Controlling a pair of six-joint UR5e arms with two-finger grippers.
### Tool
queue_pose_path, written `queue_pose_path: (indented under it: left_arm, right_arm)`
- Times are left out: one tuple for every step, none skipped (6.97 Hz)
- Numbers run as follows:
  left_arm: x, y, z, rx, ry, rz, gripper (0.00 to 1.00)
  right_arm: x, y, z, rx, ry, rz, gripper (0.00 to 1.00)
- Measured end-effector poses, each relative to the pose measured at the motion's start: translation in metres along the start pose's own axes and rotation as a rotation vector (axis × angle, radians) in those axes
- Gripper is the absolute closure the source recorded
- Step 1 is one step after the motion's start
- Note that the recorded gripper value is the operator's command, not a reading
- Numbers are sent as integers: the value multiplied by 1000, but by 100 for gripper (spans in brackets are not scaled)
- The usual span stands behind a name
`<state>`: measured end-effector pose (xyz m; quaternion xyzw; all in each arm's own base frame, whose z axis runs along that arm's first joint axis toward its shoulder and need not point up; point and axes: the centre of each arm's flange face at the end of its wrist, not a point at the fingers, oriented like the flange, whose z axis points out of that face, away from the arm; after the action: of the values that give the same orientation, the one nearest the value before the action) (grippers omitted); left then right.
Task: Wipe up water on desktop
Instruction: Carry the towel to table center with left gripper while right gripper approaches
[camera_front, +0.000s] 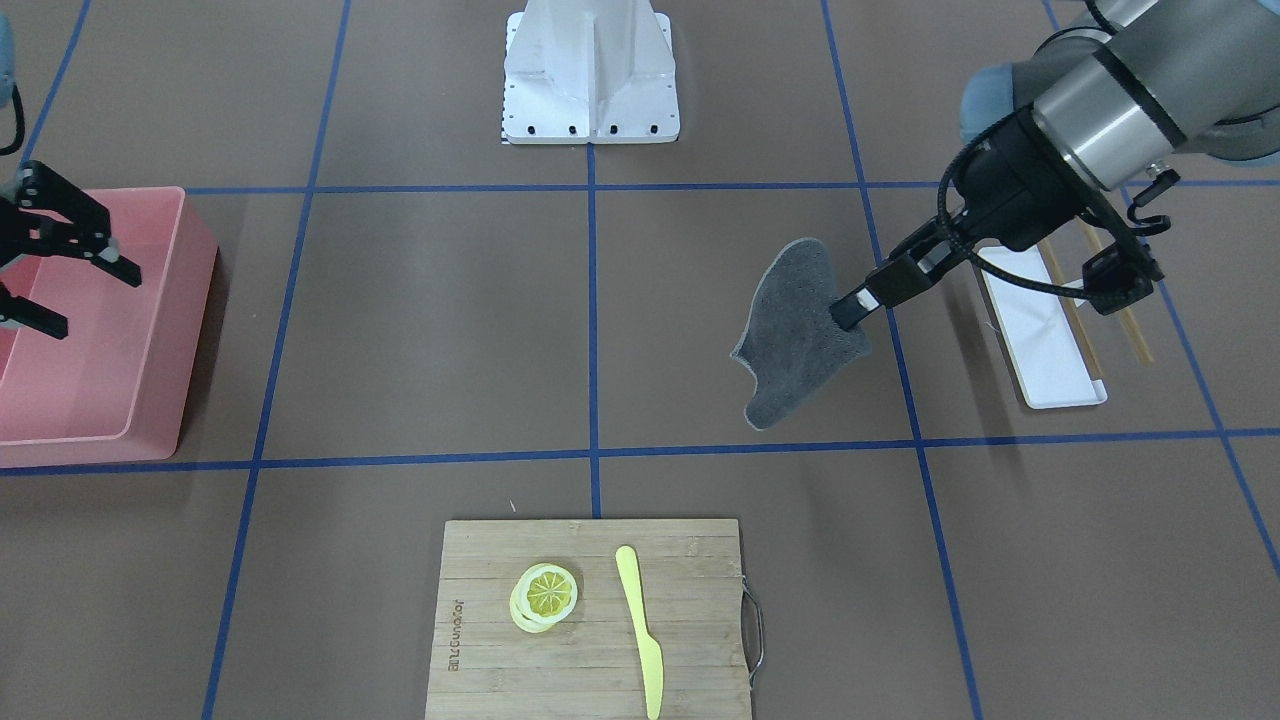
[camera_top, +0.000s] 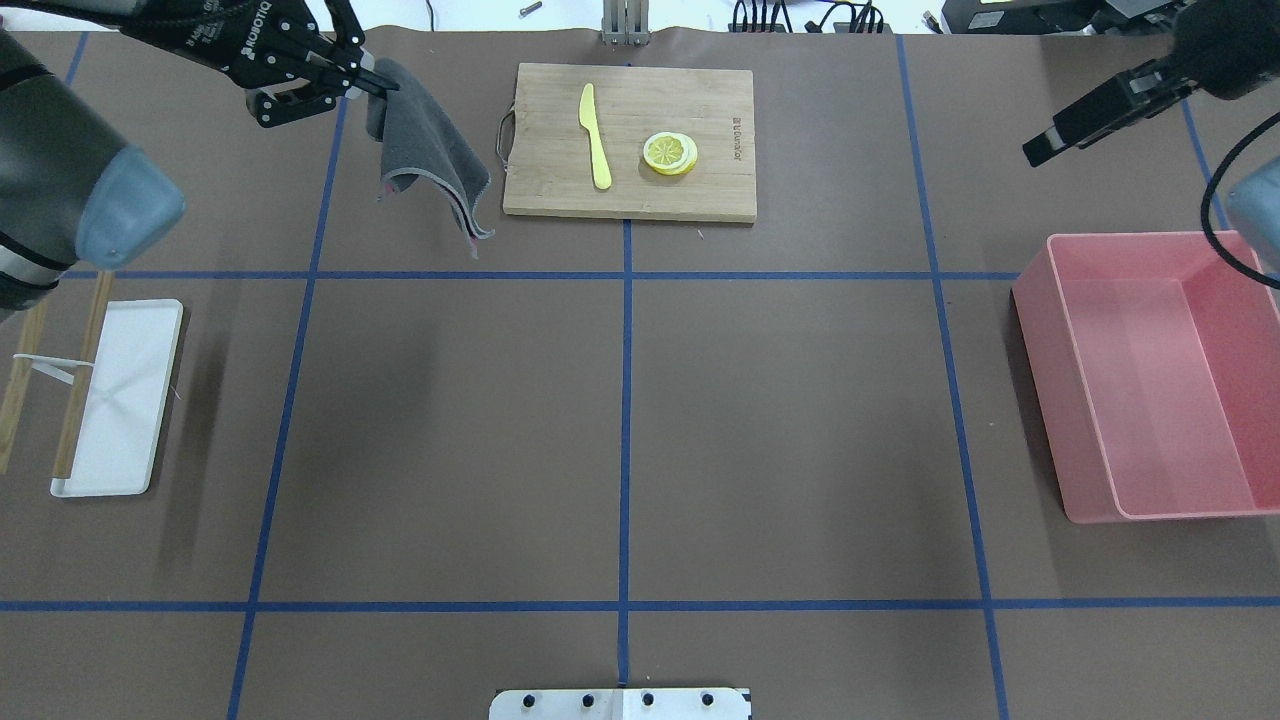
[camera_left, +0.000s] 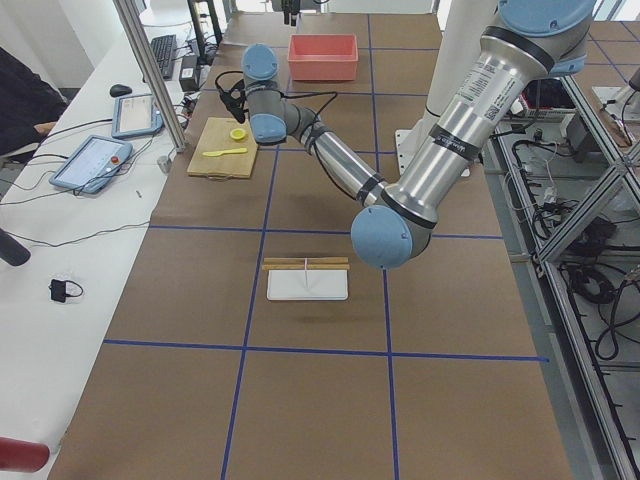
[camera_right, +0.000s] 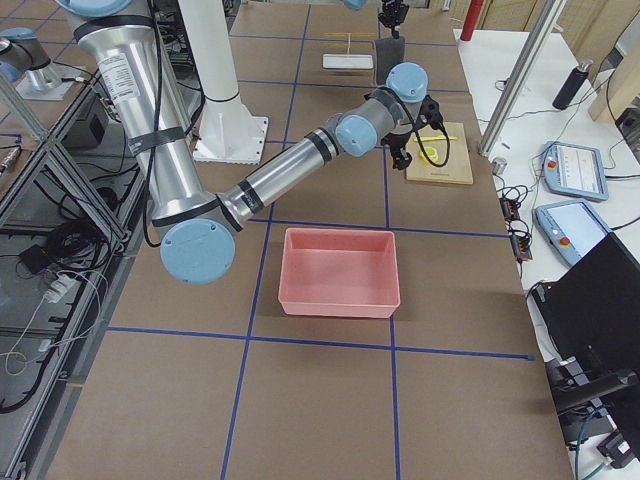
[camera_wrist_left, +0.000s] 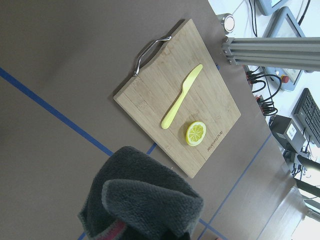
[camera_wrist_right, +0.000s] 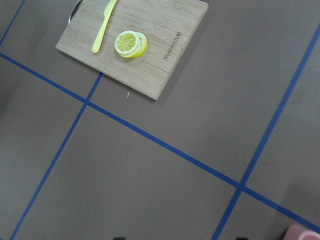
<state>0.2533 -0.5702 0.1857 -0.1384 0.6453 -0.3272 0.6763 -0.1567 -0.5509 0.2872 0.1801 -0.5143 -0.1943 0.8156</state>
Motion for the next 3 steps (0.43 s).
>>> queue_pose_path:
  left_arm:
    - [4,9,12,10,7,-12,100]
    - [8,15,18,16,9,-27,100]
    - [13,20,22,20,6,-47,100]
  right_arm:
    - [-43,-17,23,46,22,-41,28]
    - [-87,-25,55,112,47,-76,27]
    - [-126,-20,87,191,48,-121,28]
